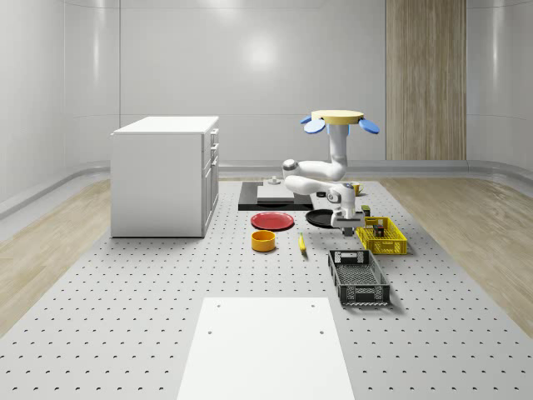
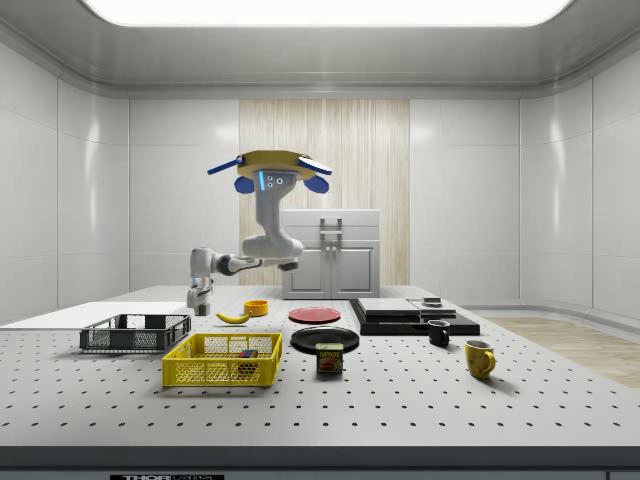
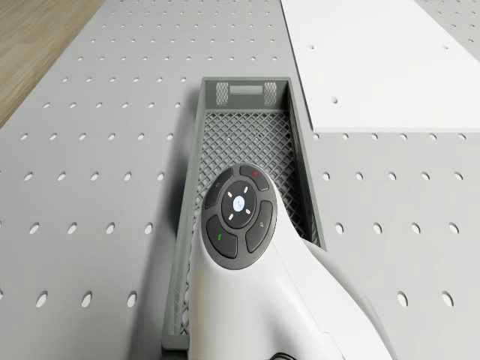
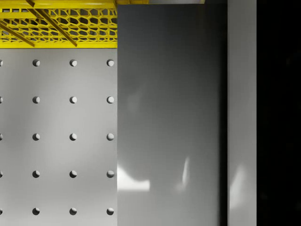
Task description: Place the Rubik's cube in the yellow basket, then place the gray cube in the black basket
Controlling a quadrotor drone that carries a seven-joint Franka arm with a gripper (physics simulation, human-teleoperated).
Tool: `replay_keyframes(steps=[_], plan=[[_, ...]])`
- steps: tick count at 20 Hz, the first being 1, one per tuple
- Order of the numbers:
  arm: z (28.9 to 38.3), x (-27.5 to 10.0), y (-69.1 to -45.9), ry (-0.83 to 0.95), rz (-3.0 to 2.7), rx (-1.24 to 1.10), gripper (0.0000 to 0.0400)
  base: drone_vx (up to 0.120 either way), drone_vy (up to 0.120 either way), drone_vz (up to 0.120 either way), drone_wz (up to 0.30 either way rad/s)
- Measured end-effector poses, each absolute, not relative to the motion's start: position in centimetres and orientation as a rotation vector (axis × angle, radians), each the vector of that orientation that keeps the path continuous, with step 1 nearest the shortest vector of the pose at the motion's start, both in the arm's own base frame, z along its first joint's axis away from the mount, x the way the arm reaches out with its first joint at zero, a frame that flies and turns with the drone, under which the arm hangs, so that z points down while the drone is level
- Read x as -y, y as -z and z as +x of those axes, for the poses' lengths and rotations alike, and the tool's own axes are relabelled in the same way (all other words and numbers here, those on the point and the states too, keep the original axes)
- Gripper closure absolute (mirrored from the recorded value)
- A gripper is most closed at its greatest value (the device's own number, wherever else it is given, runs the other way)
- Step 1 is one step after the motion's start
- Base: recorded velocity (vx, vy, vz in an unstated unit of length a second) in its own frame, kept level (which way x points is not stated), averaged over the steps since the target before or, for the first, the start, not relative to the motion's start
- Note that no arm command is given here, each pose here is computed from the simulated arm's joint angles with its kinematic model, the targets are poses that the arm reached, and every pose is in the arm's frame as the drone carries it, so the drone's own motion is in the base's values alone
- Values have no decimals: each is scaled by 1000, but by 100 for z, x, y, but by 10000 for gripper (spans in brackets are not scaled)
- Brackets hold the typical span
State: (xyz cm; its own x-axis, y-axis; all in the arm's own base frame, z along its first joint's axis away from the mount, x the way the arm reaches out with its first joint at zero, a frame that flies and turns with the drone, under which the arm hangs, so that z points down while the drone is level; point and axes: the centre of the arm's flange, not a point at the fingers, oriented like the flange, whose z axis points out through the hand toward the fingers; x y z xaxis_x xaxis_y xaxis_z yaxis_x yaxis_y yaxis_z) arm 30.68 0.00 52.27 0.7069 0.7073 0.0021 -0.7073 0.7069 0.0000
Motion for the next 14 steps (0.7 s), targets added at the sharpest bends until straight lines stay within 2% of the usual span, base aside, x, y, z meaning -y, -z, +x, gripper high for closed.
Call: replay_keyframes(steps=[8,10,14], plan=[[3068,0,-5227,-786,1,2,150,120,0,0,0],[3068,0,-5227,-786,1,2,150,120,0,120,0],[3068,0,-5227,-786,1,2,150,120,0,0,0]])
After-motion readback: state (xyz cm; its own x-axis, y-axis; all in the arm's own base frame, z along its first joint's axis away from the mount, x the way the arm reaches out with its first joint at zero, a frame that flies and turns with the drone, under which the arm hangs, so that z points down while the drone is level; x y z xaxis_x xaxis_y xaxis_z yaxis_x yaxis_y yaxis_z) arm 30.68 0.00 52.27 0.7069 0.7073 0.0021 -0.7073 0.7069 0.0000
